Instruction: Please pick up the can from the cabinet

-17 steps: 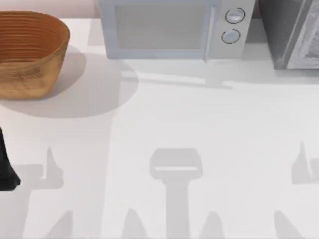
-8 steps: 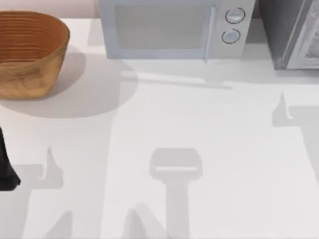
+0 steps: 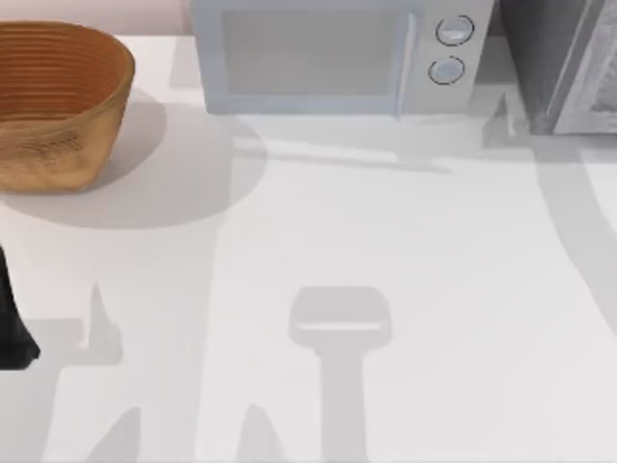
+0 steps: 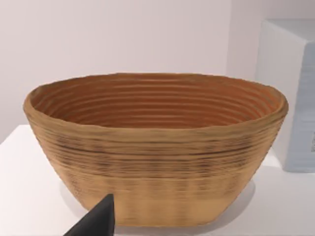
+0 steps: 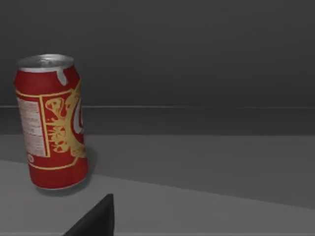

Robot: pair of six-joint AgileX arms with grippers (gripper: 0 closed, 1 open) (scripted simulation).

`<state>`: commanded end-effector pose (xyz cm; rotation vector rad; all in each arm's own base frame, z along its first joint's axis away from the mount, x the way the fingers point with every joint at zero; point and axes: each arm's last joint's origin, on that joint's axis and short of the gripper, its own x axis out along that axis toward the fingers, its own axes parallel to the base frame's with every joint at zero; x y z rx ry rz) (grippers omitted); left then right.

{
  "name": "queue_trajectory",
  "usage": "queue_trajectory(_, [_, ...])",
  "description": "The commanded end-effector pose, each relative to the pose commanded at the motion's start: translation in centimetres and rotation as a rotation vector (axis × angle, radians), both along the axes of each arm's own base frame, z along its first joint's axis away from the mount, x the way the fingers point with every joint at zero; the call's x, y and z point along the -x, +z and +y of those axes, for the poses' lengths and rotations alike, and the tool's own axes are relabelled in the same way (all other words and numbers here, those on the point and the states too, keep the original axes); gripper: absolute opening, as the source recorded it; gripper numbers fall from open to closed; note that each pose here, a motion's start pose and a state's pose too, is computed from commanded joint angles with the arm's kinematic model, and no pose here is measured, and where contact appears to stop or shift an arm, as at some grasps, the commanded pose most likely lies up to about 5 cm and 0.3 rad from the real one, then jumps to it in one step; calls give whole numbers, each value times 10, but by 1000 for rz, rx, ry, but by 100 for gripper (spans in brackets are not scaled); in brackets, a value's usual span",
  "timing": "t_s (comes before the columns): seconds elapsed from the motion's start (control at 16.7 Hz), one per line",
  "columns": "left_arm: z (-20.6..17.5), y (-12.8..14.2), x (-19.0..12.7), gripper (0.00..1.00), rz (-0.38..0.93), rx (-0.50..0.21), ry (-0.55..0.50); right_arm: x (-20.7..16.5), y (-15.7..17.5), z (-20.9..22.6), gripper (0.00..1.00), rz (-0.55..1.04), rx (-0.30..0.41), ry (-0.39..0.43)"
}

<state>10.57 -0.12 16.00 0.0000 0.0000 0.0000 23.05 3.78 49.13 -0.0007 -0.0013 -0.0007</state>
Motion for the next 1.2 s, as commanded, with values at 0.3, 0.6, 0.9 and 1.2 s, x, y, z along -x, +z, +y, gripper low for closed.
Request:
queue_trajectory(0.3, [0, 0, 0, 100, 0, 0, 0, -25, 18, 9, 100, 1, -1, 1])
queue_trajectory(0.6, [0, 0, 0, 100, 0, 0, 0, -25, 19, 8, 100, -1, -1, -3])
queue_trajectory(0.9, [0, 0, 0, 100, 0, 0, 0, -38, 9, 38, 100, -6, 0, -6])
queue_trajectory(1.2, [0, 0, 0, 100, 0, 0, 0, -46, -9, 85, 100, -10, 1, -14])
